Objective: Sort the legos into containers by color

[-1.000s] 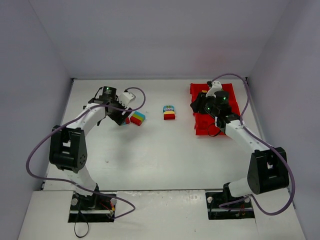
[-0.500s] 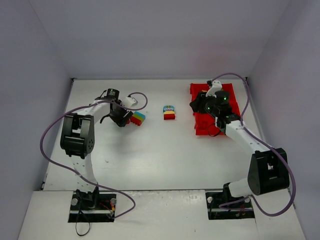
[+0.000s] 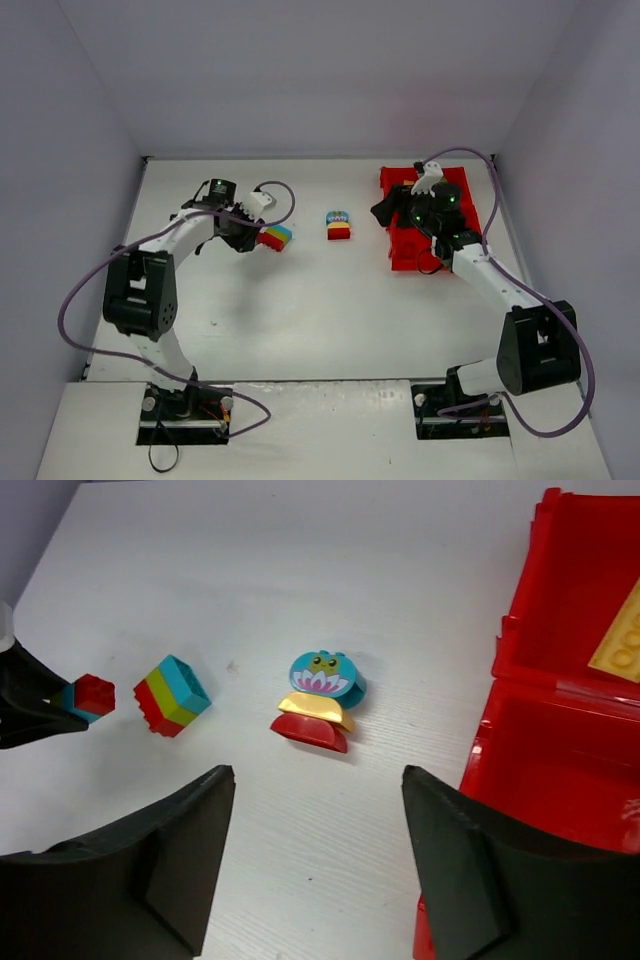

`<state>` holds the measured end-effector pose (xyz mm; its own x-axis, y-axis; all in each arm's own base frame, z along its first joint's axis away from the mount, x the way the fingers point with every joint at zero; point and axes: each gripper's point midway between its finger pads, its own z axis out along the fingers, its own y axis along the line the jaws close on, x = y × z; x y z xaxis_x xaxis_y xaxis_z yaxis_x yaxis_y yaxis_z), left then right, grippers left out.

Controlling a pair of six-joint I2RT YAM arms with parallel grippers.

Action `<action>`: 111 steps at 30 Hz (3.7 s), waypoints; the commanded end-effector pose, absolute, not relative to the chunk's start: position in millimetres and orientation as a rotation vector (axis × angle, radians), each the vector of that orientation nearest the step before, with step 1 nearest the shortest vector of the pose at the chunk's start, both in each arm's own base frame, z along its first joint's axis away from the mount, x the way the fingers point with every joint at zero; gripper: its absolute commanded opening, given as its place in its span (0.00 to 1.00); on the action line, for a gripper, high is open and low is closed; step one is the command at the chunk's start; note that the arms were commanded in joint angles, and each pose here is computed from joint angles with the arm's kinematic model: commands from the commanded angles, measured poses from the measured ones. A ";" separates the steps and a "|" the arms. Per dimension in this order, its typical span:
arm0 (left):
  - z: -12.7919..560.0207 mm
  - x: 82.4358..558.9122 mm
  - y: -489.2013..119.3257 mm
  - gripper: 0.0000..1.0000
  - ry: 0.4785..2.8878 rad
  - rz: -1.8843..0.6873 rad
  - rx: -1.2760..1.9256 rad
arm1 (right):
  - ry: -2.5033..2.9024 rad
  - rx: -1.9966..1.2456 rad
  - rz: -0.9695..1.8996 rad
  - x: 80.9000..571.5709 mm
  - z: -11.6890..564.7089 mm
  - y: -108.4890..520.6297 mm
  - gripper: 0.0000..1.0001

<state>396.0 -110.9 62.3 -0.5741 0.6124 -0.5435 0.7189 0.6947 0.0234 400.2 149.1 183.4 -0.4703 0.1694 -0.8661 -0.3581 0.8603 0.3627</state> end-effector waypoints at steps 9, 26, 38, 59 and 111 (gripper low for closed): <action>228.0 340.1 -189.3 0.17 1.871 -0.316 1.056 | 1.783 -0.292 0.987 366.4 268.9 214.1 0.75; 273.1 293.0 -229.1 0.17 1.638 -0.333 1.141 | 1.736 -0.467 1.306 305.4 306.5 291.4 0.79; 277.8 294.2 -228.1 0.16 1.618 -0.312 1.140 | 1.732 -0.523 1.386 294.1 306.2 323.9 0.78; 270.1 291.0 -235.8 0.17 1.631 -0.321 1.168 | 1.754 -0.551 1.435 294.9 285.9 354.2 0.48; 262.2 288.3 -240.7 0.17 1.648 -0.359 1.159 | 1.915 -0.138 0.854 383.6 253.2 164.4 0.65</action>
<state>288.5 -234.3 231.9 -0.0720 0.5775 -0.8132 0.8323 0.4841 0.2700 406.5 113.0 173.3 -0.5837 0.2185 -0.7820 -0.1544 0.9156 0.3712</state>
